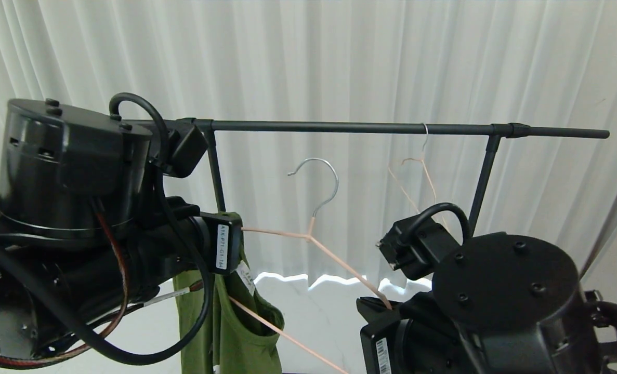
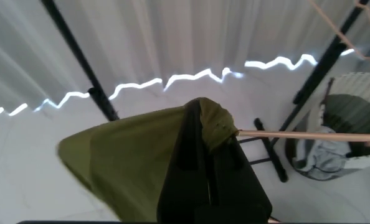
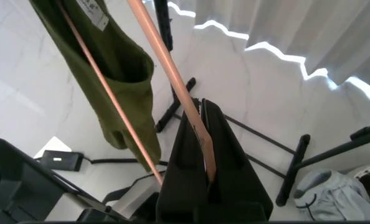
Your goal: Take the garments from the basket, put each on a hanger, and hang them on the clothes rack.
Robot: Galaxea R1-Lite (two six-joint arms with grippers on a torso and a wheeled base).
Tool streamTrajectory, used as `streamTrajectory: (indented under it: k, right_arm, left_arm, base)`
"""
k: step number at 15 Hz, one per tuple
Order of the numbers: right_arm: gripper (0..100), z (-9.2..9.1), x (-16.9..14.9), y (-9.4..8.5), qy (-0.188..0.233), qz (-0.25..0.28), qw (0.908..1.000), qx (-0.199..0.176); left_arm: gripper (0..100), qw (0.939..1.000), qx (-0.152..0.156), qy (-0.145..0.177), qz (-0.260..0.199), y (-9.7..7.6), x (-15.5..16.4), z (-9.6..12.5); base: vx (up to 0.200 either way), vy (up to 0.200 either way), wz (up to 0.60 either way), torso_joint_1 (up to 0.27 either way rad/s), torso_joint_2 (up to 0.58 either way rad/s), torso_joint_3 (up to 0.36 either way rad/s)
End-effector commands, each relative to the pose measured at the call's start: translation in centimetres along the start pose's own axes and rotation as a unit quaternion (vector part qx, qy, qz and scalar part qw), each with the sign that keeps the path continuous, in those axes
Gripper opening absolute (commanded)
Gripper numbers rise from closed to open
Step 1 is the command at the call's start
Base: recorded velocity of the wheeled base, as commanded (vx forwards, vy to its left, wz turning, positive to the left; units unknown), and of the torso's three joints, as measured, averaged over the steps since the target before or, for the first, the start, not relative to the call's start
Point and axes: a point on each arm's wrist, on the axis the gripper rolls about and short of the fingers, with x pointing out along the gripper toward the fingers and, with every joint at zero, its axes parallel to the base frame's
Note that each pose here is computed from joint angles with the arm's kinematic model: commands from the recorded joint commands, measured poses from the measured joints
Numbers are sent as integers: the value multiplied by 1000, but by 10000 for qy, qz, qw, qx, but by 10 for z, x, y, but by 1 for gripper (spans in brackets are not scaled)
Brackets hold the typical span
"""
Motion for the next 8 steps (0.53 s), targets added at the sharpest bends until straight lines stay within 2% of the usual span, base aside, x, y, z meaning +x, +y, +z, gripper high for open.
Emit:
streamTrajectory:
  k: [1,8]
  right_arm:
    - [0,-4,7,5,56,2,10000,-55]
    - [0,-1,37,25,82,-11,9999,-59]
  left_arm:
    - [0,9998,-33,-89,-174,-7,-5,4]
    - [0,9979,6,-173,-624,-25,-18,4]
  base:
    - [0,0,0,0,0,0]
    - [0,0,0,0,0,0]
